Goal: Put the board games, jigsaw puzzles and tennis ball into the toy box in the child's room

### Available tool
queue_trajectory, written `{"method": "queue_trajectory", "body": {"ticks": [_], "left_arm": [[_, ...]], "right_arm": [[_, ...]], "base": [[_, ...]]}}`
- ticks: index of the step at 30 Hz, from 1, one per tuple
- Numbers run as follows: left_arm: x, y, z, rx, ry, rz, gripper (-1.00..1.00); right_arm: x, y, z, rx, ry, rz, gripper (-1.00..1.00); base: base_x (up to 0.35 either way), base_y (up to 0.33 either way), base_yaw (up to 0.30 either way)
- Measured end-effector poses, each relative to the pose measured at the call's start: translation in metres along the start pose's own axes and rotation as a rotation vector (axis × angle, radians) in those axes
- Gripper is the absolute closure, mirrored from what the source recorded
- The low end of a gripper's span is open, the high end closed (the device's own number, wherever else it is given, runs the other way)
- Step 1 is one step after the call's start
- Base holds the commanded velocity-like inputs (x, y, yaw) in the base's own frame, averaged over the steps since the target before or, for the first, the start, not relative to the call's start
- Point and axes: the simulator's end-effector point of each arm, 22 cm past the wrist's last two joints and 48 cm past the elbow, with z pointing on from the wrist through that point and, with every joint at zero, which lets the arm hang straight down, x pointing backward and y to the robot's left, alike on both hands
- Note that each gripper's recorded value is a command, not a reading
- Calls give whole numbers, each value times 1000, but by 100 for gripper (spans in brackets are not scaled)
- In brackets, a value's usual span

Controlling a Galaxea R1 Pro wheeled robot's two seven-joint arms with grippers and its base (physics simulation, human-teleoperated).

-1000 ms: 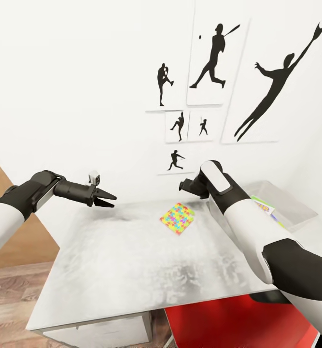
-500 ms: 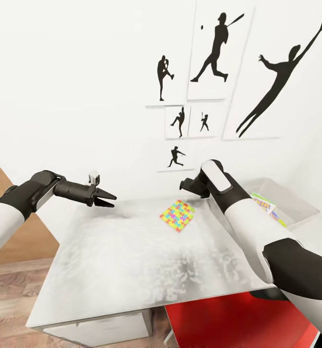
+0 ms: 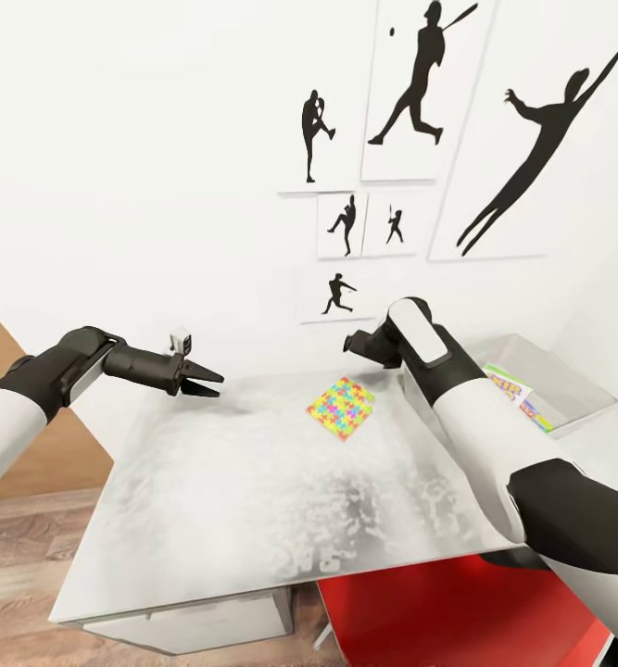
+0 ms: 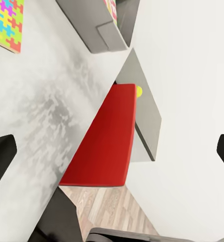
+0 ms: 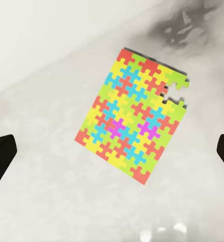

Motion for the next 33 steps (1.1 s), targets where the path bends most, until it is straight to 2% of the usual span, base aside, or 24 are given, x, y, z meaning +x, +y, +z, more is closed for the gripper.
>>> {"method": "queue_trajectory", "body": {"ticks": [29, 33], "left_arm": [[5, 24, 11, 12, 15, -39, -100], [3, 17, 17, 25, 31, -5, -100]], "right_arm": [[11, -12, 30, 19, 34, 15, -100], [13, -13, 34, 21, 40, 16, -100]], "base": [[0, 0, 0], [0, 0, 0]]}}
